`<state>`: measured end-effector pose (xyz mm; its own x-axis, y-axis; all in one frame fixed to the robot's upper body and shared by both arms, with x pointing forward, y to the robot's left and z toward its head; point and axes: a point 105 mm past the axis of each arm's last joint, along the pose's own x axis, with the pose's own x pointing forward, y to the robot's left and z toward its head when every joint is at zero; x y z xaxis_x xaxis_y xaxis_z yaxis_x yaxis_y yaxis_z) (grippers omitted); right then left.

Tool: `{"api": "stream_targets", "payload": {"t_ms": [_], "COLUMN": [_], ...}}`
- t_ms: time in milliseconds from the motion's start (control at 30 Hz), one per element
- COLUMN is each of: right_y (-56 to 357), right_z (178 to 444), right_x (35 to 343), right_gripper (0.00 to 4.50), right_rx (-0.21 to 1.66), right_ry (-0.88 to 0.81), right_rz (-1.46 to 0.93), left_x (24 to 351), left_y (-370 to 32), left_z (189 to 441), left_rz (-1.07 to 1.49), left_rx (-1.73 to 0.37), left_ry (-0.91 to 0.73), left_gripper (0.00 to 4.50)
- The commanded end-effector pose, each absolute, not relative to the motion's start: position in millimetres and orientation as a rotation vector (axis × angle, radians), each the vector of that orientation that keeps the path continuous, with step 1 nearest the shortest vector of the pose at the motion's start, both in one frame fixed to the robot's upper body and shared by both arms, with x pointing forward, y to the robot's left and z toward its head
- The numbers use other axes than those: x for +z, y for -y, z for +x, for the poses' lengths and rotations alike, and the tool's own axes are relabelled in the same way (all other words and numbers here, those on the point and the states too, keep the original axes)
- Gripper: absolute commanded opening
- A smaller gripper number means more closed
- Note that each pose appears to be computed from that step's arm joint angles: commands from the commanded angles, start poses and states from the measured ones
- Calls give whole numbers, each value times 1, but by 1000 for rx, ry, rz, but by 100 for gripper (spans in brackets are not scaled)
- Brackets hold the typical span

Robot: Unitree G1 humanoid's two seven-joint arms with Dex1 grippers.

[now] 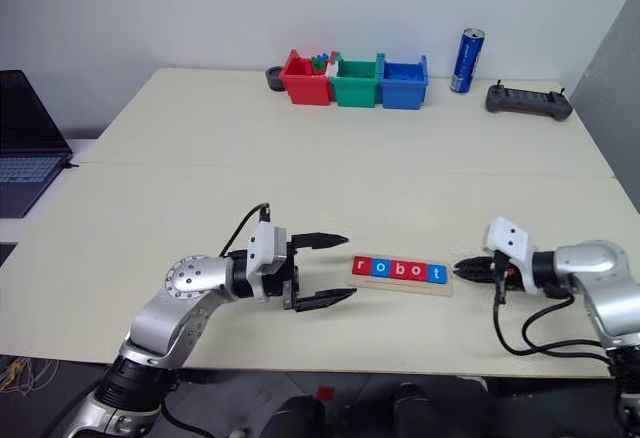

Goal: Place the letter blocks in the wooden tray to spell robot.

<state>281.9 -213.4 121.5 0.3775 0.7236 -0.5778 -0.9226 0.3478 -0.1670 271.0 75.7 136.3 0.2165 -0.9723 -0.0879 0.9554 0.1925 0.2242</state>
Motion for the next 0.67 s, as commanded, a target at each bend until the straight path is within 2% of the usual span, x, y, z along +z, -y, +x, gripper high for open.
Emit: {"api": "stream_targets", "payload": {"t_ms": [33,267,300,667], "right_y": [212,206,205,203], "right_z": [273,273,272,272], "right_x": [141,140,138,135], "right_gripper": [168,424,448,448], "right_rx": [1169,1184,1188,1161], "right_ry": [-428,-433,-435,-453], "right_rz": [-528,-519,-517,-502], "left_x": [146,139,138,132], "left_y": [-85,-93,-93,-94], "left_z": [276,286,286,283], "left_rz": [257,327,335,355], "left_rx": [-1324,-1257,-1253,-1287], "left_ry": [84,30,21,-3], "left_gripper": [450,450,450,450]}}
